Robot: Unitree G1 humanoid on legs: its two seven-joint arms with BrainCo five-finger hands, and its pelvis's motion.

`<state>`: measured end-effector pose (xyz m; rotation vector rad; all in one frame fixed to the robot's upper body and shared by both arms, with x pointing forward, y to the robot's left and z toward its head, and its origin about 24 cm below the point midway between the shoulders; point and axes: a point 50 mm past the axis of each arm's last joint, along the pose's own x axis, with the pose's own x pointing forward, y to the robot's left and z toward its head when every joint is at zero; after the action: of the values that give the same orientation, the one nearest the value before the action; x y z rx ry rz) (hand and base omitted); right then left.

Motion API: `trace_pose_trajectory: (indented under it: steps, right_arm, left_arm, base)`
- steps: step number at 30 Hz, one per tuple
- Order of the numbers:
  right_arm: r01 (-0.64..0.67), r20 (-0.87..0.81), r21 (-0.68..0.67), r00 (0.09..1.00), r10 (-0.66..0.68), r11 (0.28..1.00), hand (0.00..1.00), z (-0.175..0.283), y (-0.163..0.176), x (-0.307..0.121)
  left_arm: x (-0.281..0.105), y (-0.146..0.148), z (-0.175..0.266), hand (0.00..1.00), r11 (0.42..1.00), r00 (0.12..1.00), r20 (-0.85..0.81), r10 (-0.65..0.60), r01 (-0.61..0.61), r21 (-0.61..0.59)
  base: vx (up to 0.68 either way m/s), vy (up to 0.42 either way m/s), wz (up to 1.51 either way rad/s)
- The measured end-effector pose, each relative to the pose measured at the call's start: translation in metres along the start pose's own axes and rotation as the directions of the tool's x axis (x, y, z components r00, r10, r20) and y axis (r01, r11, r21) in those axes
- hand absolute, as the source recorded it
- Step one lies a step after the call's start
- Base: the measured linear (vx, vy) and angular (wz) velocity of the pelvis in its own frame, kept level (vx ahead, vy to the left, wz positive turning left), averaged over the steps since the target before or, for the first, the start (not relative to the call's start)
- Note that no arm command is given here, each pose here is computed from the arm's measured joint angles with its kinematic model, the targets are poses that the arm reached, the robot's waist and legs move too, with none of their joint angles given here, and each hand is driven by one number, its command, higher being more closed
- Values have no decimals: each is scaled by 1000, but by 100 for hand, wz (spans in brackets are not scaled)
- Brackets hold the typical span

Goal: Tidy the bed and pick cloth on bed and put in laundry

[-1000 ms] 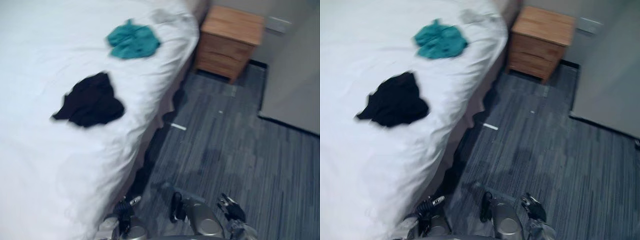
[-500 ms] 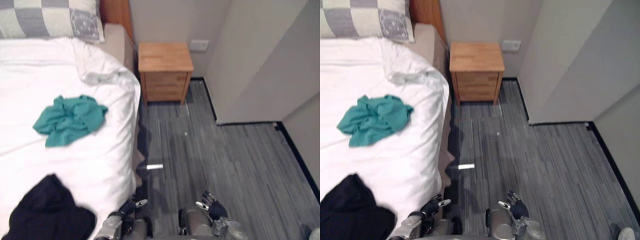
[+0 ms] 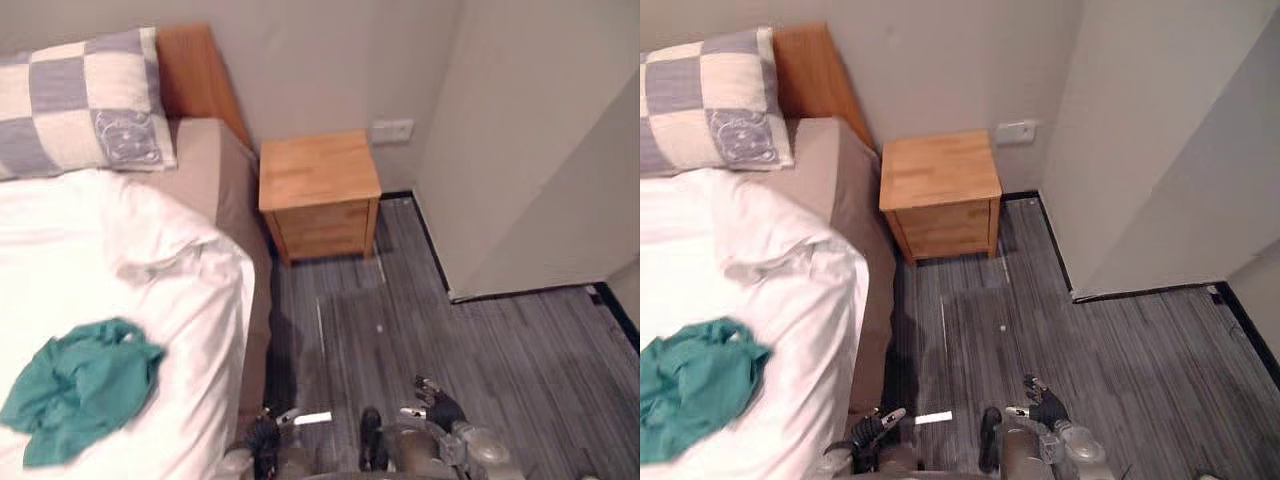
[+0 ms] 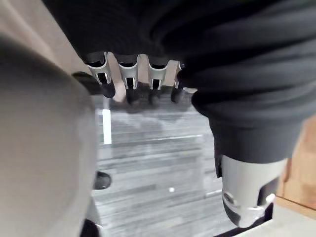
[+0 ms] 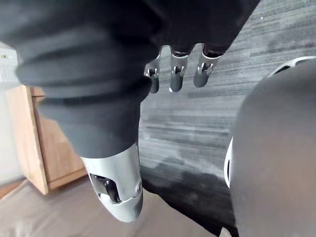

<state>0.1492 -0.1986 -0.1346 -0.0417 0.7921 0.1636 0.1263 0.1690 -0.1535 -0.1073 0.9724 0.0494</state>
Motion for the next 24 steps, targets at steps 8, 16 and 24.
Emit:
trace_pose_trajectory:
  steps: [8,16,24]
  right_arm:
    - [-24,-13,-28,1000,23,999,0,-7,13,-2]
    - [88,77,-15,993,-87,996,0,13,2,2]
    - [263,673,-146,733,-99,954,0,150,6,-33]
  left_arm:
    - [0,4,13,0,999,996,94,14,-9,-44]
    - [-4,23,3,0,994,995,22,98,-96,-48]
    - [-14,52,-14,0,981,985,-44,165,-169,-93]
  base:
    - [473,-70,60]
    - [580,-121,172]
    - [378,-459,185]
